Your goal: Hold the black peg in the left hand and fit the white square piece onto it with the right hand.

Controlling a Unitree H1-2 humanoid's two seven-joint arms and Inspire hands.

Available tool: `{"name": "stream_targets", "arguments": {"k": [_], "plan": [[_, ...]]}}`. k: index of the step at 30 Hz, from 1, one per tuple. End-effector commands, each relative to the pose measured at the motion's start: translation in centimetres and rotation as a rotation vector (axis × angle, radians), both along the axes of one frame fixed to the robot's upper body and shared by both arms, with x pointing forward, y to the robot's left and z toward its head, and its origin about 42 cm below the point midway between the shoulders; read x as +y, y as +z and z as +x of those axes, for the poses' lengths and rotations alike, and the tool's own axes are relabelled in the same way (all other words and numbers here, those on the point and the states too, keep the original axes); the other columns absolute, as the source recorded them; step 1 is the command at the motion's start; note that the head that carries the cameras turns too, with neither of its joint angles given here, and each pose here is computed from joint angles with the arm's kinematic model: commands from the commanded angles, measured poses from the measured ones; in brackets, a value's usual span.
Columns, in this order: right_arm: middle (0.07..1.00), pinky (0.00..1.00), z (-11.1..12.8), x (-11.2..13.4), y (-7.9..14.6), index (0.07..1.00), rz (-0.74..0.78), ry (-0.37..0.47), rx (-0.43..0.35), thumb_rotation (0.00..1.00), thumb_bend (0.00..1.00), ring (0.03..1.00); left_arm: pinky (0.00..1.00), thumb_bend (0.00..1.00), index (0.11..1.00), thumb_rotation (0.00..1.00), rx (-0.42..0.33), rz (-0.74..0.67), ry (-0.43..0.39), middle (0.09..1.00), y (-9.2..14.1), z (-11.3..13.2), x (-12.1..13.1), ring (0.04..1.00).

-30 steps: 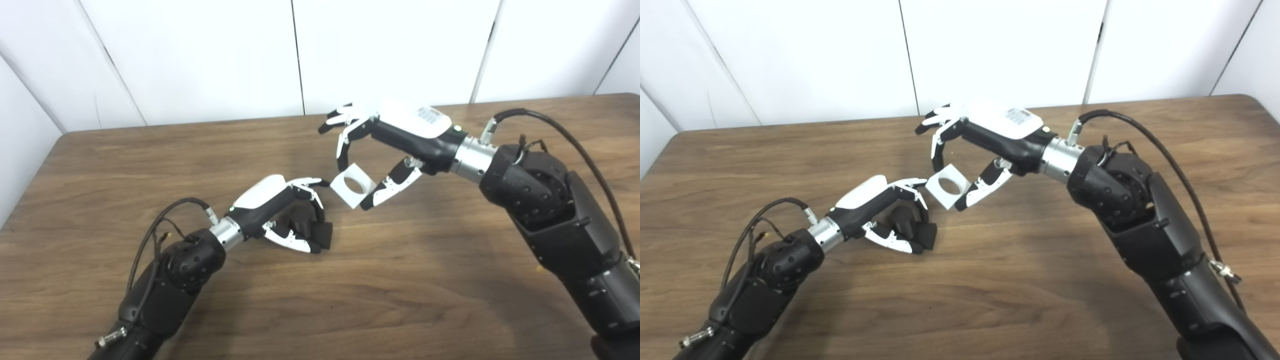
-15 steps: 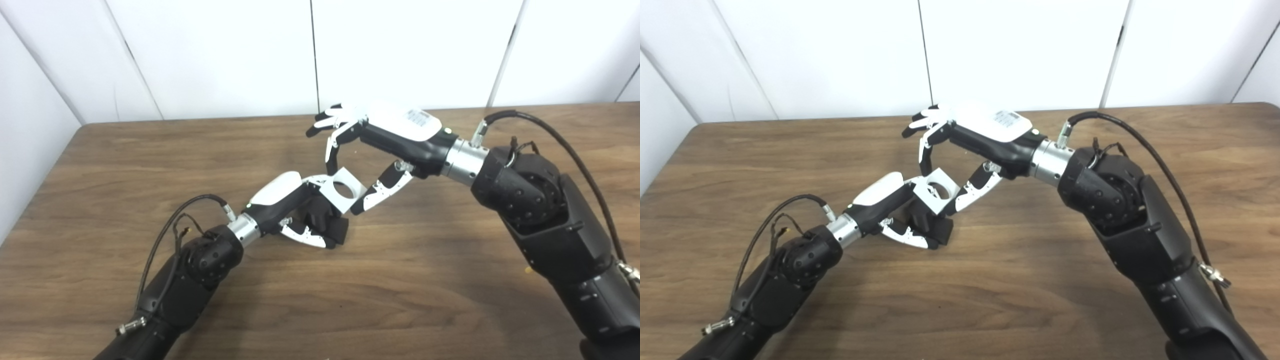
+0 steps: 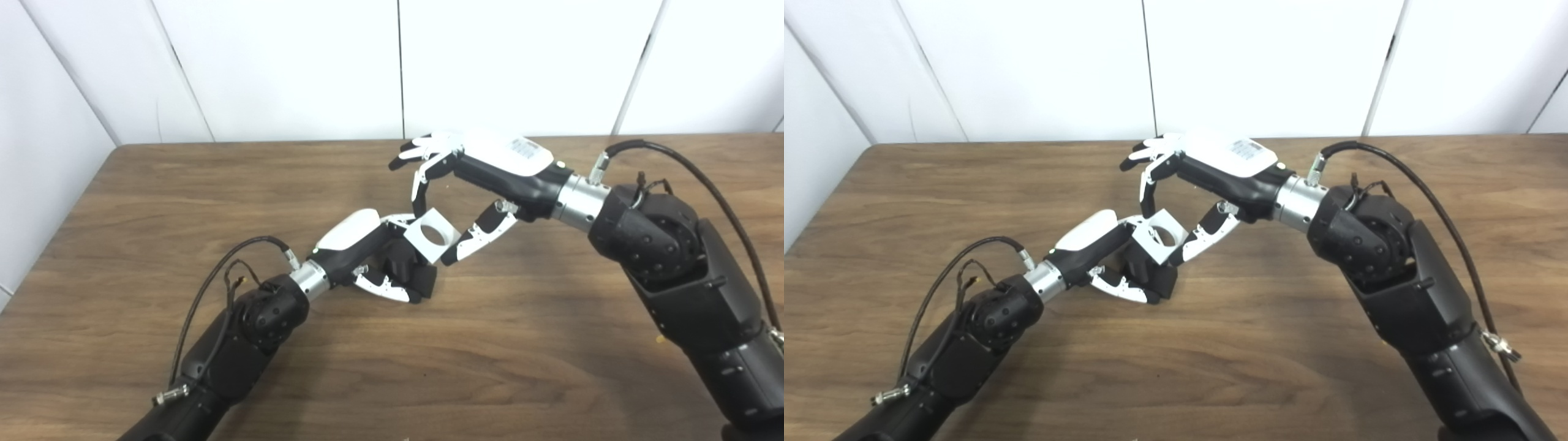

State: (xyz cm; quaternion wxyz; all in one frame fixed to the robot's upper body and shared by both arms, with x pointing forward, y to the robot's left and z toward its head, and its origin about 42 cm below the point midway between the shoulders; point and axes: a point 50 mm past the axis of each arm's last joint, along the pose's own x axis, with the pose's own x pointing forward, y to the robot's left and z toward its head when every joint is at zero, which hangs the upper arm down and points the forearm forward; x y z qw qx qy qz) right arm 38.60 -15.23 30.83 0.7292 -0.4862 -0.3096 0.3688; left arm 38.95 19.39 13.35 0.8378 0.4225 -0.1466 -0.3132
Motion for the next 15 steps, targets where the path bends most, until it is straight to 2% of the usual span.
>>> {"name": "stream_targets", "arguments": {"k": [1,15], "plan": [[0.853,0.94,0.5,0.9,2.5,0.482,0.022,0.034,-0.078,0.14,0.52,0.920,0.88,0.52,0.487,0.08,0.189,0.147,0.078,0.913,-4.4,-1.3,1.9,0.925],[0.851,0.95,1.7,1.1,1.6,0.482,0.009,0.014,-0.050,0.14,0.52,0.918,0.86,0.52,0.490,0.07,0.290,0.033,0.146,0.926,-5.3,-2.0,2.5,0.926]]}}
